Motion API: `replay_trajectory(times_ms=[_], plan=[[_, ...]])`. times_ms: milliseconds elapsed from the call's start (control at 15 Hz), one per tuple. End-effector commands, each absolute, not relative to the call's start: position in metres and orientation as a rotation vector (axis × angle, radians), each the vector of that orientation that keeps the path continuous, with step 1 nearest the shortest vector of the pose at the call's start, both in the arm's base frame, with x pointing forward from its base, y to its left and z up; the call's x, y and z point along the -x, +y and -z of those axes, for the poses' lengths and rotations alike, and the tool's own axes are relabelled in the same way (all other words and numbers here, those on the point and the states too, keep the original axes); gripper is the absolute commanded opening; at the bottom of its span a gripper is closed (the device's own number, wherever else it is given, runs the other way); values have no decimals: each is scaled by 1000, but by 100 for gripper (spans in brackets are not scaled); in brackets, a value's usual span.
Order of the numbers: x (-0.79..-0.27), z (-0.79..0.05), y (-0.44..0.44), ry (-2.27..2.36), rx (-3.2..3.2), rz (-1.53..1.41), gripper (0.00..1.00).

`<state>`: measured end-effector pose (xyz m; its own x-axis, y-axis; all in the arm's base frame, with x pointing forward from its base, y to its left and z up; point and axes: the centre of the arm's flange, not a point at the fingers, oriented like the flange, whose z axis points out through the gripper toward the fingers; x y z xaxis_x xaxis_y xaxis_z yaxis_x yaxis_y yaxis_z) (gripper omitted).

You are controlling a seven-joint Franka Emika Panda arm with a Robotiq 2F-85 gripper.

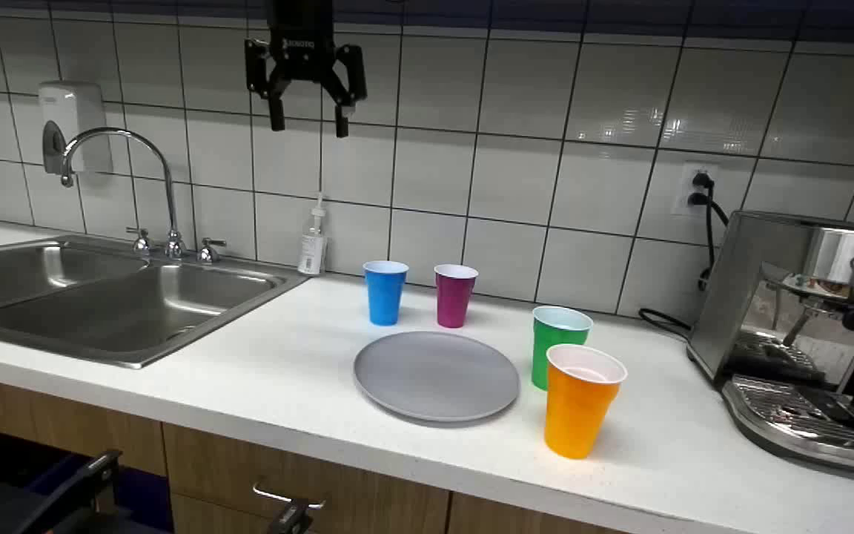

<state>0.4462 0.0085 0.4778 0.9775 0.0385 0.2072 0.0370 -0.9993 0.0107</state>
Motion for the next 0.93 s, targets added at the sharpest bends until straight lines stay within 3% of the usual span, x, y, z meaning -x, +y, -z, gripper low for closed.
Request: replay_trajectory(times_ms=[0,867], plan=[[-446,-478,8,59,-3117,-327,100],[-450,-446,-3,-25,-3107,-564,100]])
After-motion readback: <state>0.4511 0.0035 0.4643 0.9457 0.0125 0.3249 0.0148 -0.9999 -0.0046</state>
